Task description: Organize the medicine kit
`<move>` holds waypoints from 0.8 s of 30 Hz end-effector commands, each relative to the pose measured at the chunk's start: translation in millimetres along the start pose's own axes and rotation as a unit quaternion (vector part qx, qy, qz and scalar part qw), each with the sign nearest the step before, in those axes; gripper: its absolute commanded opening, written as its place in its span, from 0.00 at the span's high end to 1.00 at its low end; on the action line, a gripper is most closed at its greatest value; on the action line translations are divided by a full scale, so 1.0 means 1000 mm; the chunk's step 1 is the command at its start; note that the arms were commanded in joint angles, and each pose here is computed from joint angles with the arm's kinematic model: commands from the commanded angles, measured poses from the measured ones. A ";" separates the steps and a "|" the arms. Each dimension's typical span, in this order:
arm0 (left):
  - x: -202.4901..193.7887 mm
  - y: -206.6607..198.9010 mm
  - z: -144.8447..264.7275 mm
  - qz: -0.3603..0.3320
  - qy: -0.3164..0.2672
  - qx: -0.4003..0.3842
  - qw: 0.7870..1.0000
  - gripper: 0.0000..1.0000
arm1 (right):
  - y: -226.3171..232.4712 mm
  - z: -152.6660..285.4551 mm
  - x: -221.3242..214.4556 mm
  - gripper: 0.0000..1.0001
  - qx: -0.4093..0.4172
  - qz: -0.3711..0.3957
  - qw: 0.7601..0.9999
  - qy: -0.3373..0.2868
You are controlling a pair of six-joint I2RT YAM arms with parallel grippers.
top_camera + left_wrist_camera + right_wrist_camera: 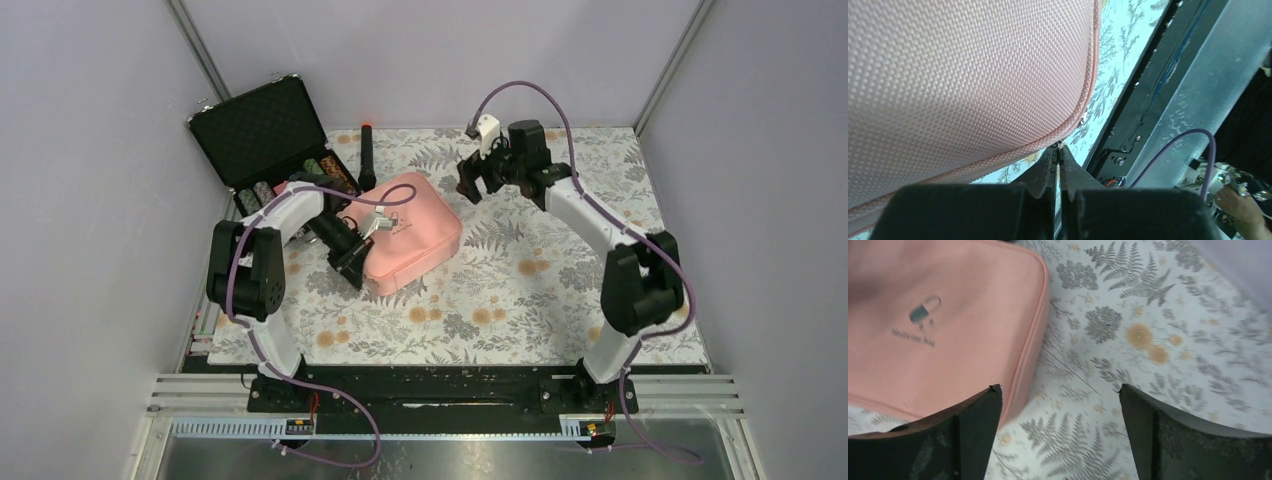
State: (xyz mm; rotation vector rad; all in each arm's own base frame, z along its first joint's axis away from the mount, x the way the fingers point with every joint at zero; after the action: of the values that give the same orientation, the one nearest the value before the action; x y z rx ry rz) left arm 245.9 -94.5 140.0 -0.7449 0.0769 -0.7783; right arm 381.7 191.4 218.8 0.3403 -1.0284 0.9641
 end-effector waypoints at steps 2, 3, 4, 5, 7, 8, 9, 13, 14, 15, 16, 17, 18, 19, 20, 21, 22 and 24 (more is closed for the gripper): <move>-0.014 0.012 0.009 -0.009 0.030 0.115 0.993 1.00 | 0.008 -0.050 0.010 0.01 0.089 -0.207 0.974 -0.011; -0.014 0.015 0.010 -0.011 0.032 0.130 0.991 1.00 | 0.007 -0.061 0.010 0.01 0.102 -0.234 0.967 -0.007; -0.015 0.017 0.011 -0.012 0.035 0.144 0.989 1.00 | 0.007 -0.071 0.009 0.00 0.114 -0.257 0.960 -0.002; -0.015 0.019 0.013 -0.013 0.035 0.154 0.987 1.00 | 0.008 -0.079 0.009 0.01 0.128 -0.278 0.952 0.004; -0.012 0.019 0.015 -0.011 0.028 0.163 0.986 1.00 | 0.008 -0.093 0.005 0.01 0.142 -0.314 0.938 0.024; -0.010 0.017 0.015 -0.011 0.020 0.158 0.987 1.00 | 0.009 -0.099 0.001 0.01 0.144 -0.327 0.933 0.030; -0.007 0.013 0.013 -0.009 0.011 0.145 0.989 1.00 | 0.009 -0.103 -0.002 0.00 0.145 -0.339 0.929 0.035; 0.001 -0.016 -0.012 -0.016 0.003 0.048 0.999 1.00 | 0.014 -0.109 -0.014 0.01 0.142 -0.369 0.918 0.043; 0.003 -0.022 -0.018 -0.019 0.011 0.033 0.999 0.92 | 0.013 -0.107 -0.014 0.01 0.141 -0.369 0.918 0.040; 0.004 -0.024 -0.019 -0.017 0.011 0.033 0.999 0.79 | 0.012 -0.105 -0.013 0.01 0.140 -0.370 0.918 0.038; 0.006 -0.025 -0.018 -0.015 0.005 0.042 0.999 0.68 | 0.010 -0.100 -0.009 0.00 0.137 -0.369 0.919 0.031; 0.006 -0.023 -0.012 -0.017 0.002 0.068 0.998 0.58 | 0.005 -0.092 -0.005 0.01 0.132 -0.367 0.920 0.024; 0.007 -0.019 -0.004 -0.019 -0.003 0.099 0.995 0.50 | 0.000 -0.084 -0.002 0.00 0.124 -0.366 0.922 0.017; 0.007 -0.018 0.005 -0.024 -0.007 0.133 0.991 0.33 | -0.006 -0.073 0.003 0.00 0.114 -0.359 0.926 0.008; 0.006 -0.014 0.019 -0.025 -0.010 0.170 0.985 0.26 | -0.012 -0.061 0.006 0.00 0.096 -0.350 0.932 0.003; 0.005 -0.011 0.035 -0.027 -0.014 0.205 0.978 0.22 | -0.019 -0.045 0.009 0.00 0.070 -0.334 0.940 0.002; 0.003 -0.011 0.052 -0.028 -0.025 0.232 0.972 0.20 | -0.026 -0.032 0.010 0.00 0.035 -0.315 0.949 0.008; 0.004 -0.008 0.088 -0.023 -0.076 0.275 0.958 0.04 | -0.034 0.000 0.015 0.01 -0.015 -0.278 0.960 0.017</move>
State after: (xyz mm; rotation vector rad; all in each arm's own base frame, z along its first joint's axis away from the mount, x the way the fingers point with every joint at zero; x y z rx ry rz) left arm 238.6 -90.1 157.2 -0.4657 -0.0064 -0.7933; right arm 419.4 224.8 149.0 0.7294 -0.5977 0.3930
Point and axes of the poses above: each gripper's point midway between its finger pads, its own z axis back along the fingers, its own y axis along the line the jaws close on, x = y × z, the point moved 7 cm from there along z, back along the fingers, and after that the axes turned 6 degrees about z, right-handed, at the moved point
